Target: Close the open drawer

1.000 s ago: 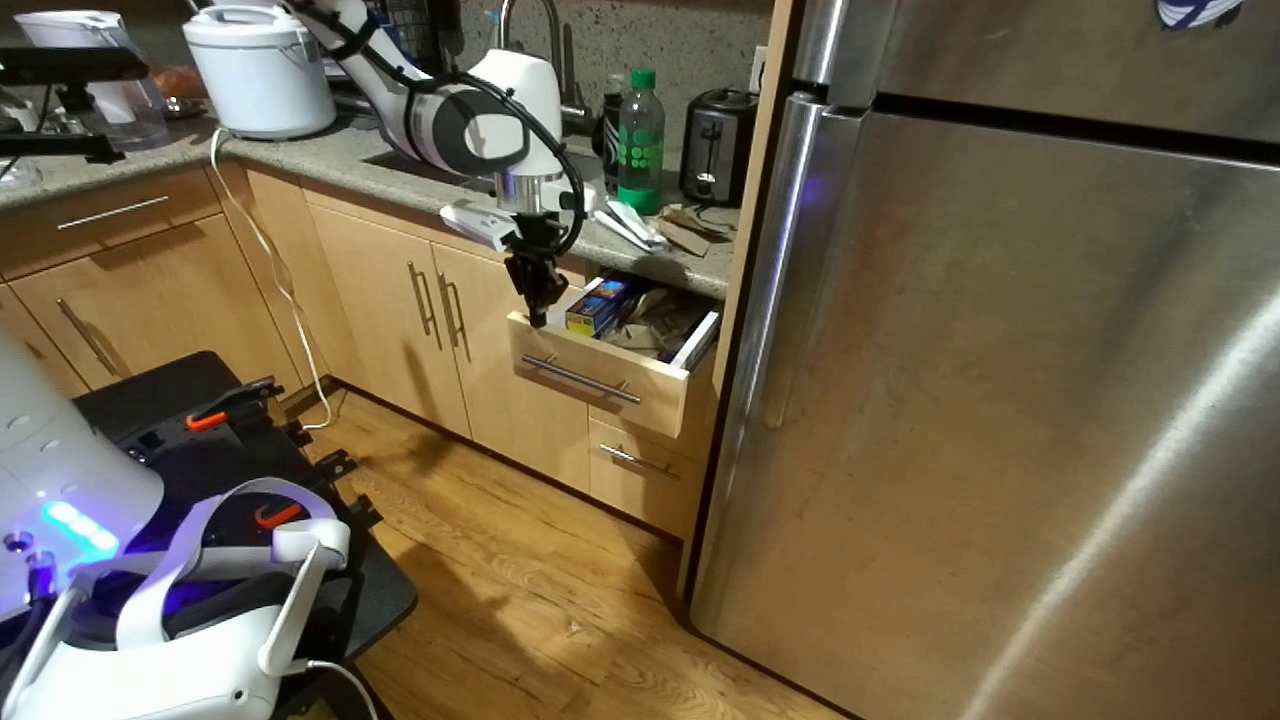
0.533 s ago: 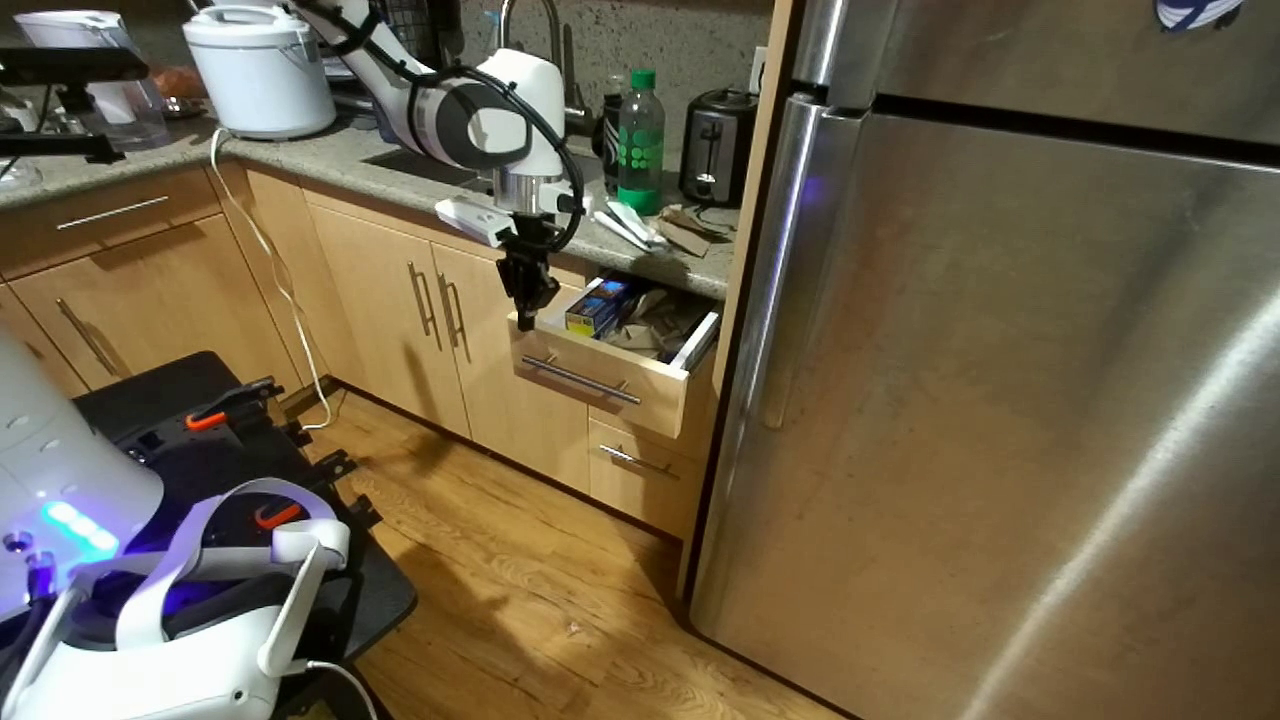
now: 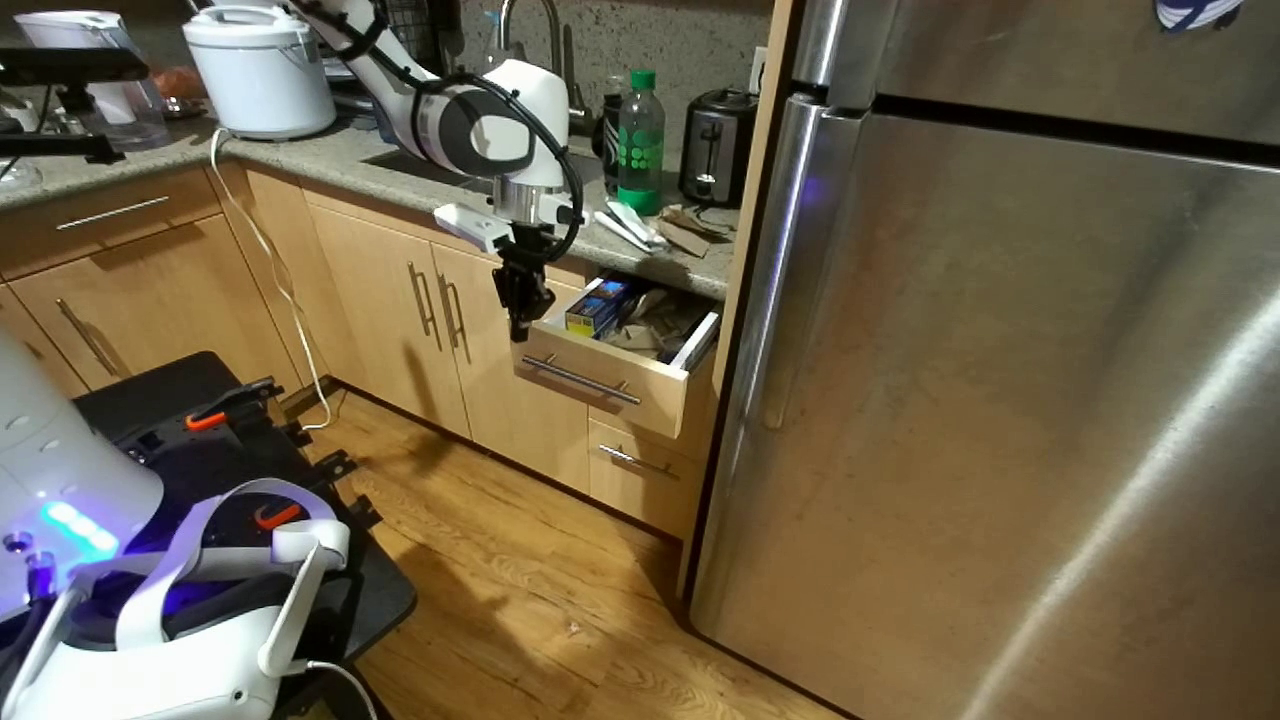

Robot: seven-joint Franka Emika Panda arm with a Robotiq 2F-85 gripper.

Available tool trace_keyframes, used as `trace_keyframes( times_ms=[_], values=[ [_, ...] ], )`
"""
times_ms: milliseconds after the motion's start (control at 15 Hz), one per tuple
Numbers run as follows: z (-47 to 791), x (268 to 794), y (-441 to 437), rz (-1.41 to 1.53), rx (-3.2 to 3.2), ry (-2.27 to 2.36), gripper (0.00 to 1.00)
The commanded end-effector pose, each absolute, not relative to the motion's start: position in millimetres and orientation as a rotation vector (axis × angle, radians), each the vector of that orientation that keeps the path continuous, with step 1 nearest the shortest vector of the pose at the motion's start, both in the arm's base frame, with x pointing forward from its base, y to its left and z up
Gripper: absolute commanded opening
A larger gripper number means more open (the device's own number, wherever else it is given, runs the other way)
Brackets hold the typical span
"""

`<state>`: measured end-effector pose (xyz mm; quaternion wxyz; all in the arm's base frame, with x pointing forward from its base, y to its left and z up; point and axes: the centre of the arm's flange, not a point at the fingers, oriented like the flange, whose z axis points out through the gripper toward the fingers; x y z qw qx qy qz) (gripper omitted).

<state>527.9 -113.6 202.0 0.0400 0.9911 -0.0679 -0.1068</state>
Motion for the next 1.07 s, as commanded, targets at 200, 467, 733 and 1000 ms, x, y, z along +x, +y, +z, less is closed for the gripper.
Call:
trace_keyframes(
  times_ms=[200,467,733,1000],
  values=[
    [191,545,-127,-0.327,3.038,-0.278,0.01],
    [187,558,-129,-0.304,3.03,-0.284,0.01],
    [186,569,-128,-0.264,3.034,-0.274,0.01],
    [189,585,-126,-0.232,3.048,-0.269,0.01]
  ],
)
